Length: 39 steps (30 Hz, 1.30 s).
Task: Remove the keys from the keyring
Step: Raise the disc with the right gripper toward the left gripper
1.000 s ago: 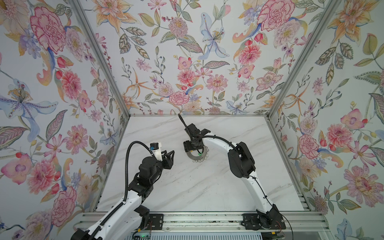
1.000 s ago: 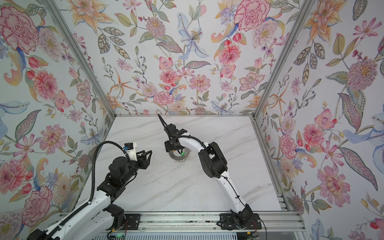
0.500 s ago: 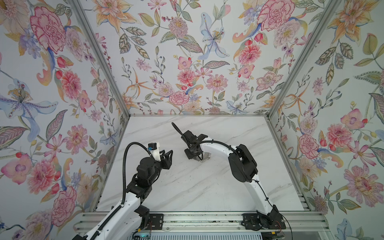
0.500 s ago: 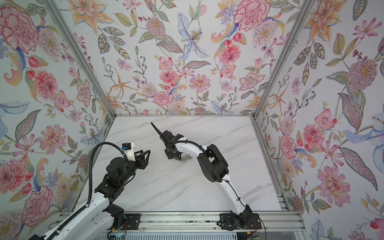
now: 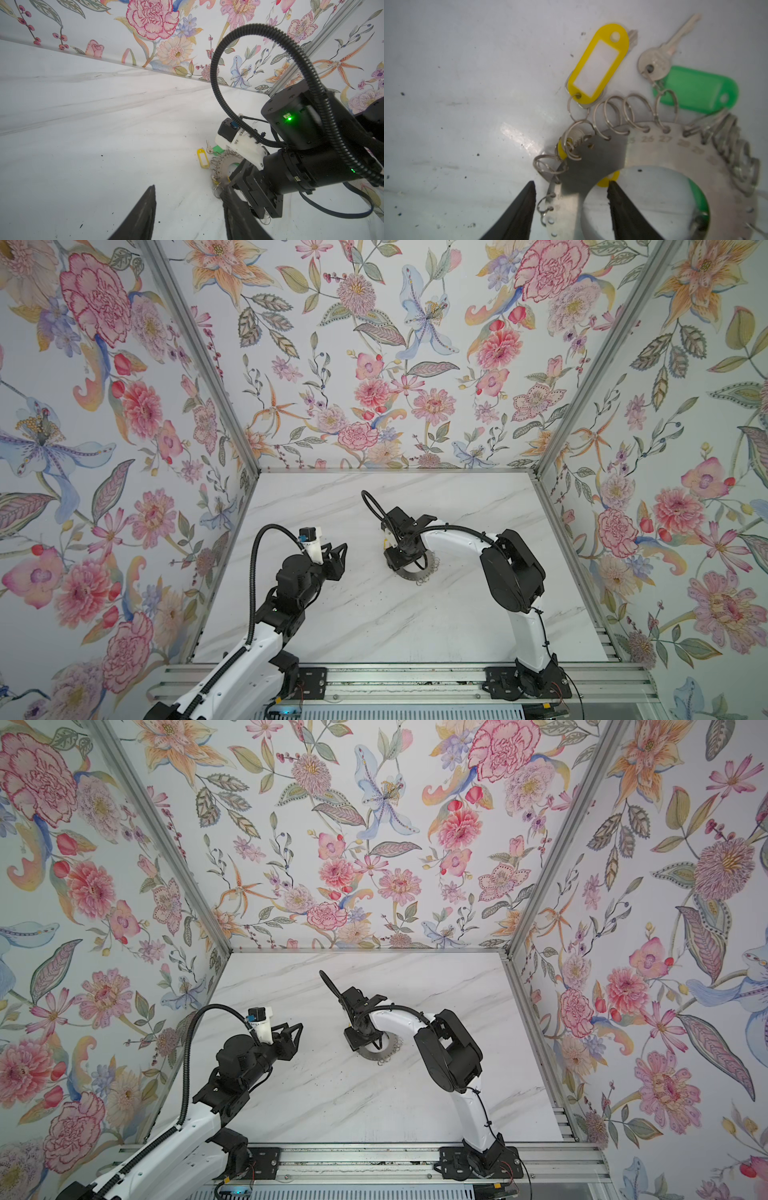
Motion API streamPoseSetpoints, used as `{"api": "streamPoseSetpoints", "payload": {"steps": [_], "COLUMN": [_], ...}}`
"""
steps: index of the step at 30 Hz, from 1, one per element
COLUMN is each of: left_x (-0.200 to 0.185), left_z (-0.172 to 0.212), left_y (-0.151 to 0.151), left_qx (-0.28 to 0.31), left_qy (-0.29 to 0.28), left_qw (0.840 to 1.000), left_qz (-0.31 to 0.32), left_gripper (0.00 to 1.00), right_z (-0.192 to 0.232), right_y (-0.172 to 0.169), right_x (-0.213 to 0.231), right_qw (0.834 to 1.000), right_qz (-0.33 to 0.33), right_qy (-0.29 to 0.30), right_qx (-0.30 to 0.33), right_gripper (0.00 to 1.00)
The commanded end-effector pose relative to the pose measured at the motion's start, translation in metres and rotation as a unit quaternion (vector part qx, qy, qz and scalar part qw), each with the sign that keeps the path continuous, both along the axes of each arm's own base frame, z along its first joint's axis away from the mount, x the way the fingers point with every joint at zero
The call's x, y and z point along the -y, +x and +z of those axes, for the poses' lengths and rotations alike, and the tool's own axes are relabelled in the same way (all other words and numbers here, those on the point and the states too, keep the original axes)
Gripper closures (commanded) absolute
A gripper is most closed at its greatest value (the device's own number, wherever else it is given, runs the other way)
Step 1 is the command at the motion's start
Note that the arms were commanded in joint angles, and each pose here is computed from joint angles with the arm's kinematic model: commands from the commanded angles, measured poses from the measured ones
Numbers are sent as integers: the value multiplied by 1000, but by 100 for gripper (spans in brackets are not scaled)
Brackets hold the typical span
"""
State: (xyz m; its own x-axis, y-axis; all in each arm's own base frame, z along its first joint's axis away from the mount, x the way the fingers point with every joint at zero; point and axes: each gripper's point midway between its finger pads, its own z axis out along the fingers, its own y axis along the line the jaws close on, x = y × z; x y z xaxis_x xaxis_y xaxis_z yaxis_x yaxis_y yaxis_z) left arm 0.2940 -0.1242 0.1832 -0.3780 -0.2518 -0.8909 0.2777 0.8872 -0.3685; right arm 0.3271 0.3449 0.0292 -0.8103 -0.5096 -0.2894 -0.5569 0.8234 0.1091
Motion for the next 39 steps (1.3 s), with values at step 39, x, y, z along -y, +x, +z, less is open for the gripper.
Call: {"api": "streamPoseSetpoints", "payload": {"steps": [39], "left_x": [35], "left_z": [48], "left_y": [-12], "left_qx": [82], "left_qy": [-52], "left_qw": [989], "left_qz": [-113], "left_gripper": [50], "right_z": [239], "right_y": [-83], "right_x": [23], "right_qw": [858], "right_qz": [247], "right_qy": [451], "right_qx": [-18], "right_gripper": [80]}}
